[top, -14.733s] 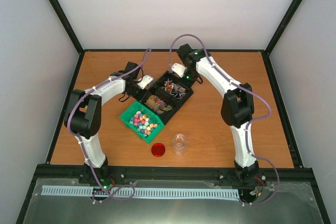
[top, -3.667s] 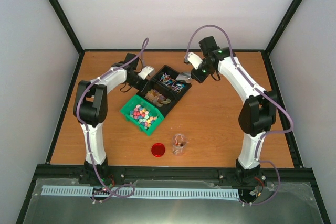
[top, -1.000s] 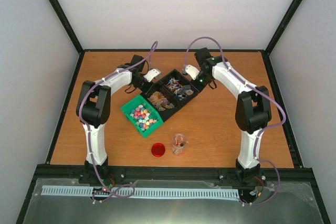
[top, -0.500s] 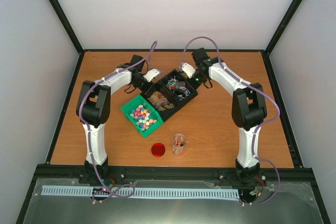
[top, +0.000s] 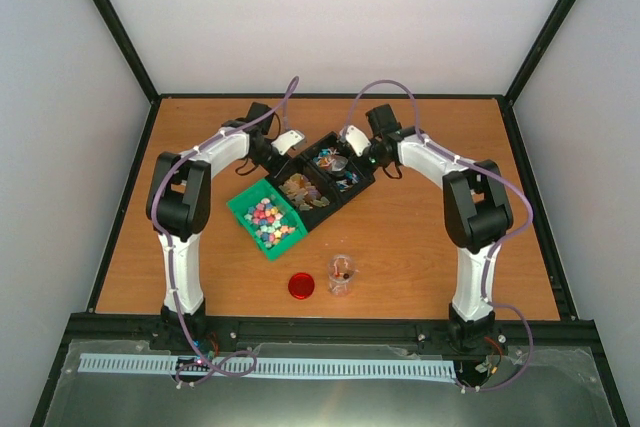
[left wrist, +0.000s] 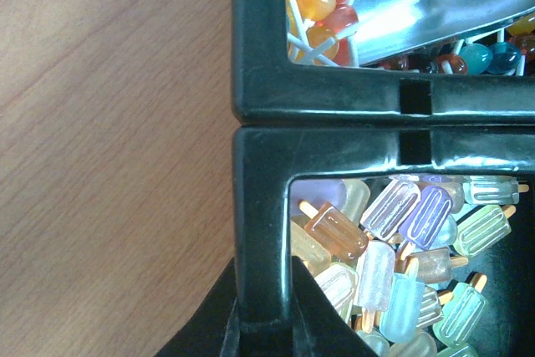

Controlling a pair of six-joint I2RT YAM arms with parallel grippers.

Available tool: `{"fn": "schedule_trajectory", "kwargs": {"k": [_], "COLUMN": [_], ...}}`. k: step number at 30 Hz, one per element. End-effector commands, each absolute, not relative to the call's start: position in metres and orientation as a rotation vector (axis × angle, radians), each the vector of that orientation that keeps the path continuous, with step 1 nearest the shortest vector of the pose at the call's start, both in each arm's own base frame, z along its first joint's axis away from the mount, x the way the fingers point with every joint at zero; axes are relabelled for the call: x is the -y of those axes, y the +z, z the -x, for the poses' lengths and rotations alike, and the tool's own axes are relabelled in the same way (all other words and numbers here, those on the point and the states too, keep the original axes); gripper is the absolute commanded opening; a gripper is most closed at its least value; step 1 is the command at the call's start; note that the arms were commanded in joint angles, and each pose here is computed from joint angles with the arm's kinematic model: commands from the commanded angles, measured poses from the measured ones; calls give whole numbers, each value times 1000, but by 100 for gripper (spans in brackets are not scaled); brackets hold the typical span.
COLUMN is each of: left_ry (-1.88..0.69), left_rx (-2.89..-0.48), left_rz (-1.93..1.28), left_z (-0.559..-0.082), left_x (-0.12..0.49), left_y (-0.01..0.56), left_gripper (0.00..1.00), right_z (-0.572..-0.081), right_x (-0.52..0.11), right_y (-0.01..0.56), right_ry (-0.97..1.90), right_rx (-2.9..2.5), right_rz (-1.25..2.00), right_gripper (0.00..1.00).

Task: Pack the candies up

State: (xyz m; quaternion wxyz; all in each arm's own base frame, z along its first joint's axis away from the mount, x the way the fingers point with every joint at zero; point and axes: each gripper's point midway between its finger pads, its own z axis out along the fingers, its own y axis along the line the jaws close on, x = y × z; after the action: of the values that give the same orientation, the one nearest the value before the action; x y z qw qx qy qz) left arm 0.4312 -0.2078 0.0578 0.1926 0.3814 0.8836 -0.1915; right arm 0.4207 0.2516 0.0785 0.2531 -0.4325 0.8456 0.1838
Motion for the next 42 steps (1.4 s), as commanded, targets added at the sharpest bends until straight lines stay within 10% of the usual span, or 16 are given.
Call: {"fn": "schedule_trajectory", "kwargs": {"k": [1,42], "left_ry": [-607,-603], "left_rx": [-2411,-2556], "left_rz": [-1169,-1052], "left_z": [-429,-432], "left_x": [225,187], "left_y": [60,48], "left_gripper": [7,11], "right_z": [-389,-400], "right_x": [-260,-230], "right_y": [43,118], "right_ry": [611,829], "right_rx": [-2313,-1865], "right_rz": [1222,758], "right_gripper": [3,3]}}
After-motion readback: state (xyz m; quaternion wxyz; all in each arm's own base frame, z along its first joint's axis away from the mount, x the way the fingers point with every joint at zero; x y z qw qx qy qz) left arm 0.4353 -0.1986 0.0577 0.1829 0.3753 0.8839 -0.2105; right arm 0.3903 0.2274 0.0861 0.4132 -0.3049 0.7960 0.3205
